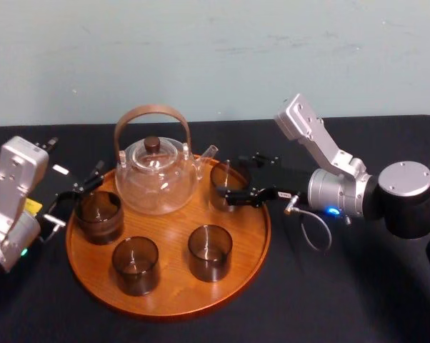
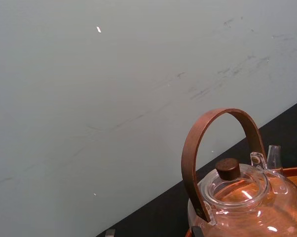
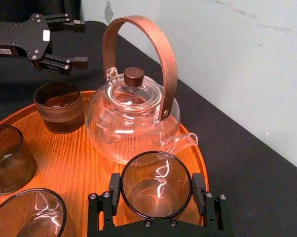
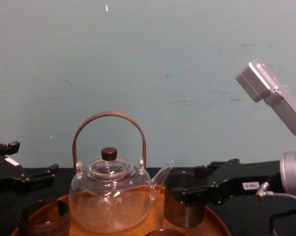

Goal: Pick up the glass from the table and place it on the tray.

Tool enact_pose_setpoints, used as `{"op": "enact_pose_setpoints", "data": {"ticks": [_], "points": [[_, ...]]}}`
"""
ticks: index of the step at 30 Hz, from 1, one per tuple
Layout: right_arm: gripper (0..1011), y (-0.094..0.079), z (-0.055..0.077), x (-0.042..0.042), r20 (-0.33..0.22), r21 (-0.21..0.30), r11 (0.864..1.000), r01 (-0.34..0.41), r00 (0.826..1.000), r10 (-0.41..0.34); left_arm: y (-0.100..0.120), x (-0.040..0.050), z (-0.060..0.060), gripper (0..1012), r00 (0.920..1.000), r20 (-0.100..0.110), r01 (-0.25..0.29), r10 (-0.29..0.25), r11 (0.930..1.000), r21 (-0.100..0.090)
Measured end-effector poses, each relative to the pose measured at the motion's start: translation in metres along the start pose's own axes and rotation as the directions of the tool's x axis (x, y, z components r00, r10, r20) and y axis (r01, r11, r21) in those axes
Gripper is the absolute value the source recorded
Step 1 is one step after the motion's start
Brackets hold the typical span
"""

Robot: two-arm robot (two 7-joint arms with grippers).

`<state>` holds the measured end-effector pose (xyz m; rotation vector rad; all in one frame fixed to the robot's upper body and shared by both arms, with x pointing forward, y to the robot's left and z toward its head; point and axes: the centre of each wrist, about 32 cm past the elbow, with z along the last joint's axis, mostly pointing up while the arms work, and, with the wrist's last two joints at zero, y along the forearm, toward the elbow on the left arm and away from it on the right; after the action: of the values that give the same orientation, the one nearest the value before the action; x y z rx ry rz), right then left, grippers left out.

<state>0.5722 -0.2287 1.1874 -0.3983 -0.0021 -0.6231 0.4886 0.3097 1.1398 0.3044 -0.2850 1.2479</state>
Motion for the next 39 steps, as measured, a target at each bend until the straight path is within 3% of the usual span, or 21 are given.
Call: {"op": "enact_pose_setpoints", "data": {"ticks": [23,39], "points": [[890,0.004,-0.013,-0.0007,-0.018,-0.037,0.999,0.004,1.000,-0.005,0.000,0.0000,0.000,1001,1.0000,0.000,0.000,0.000,1.0000,0.000],[889,0.005,-0.015,-0.0009,-0.015,-0.046,0.999,0.012,1.000,-0.013,0.000,0.0000,0.000,1001,1.0000,0.000,0.000,0.000,1.0000,0.000]]}}
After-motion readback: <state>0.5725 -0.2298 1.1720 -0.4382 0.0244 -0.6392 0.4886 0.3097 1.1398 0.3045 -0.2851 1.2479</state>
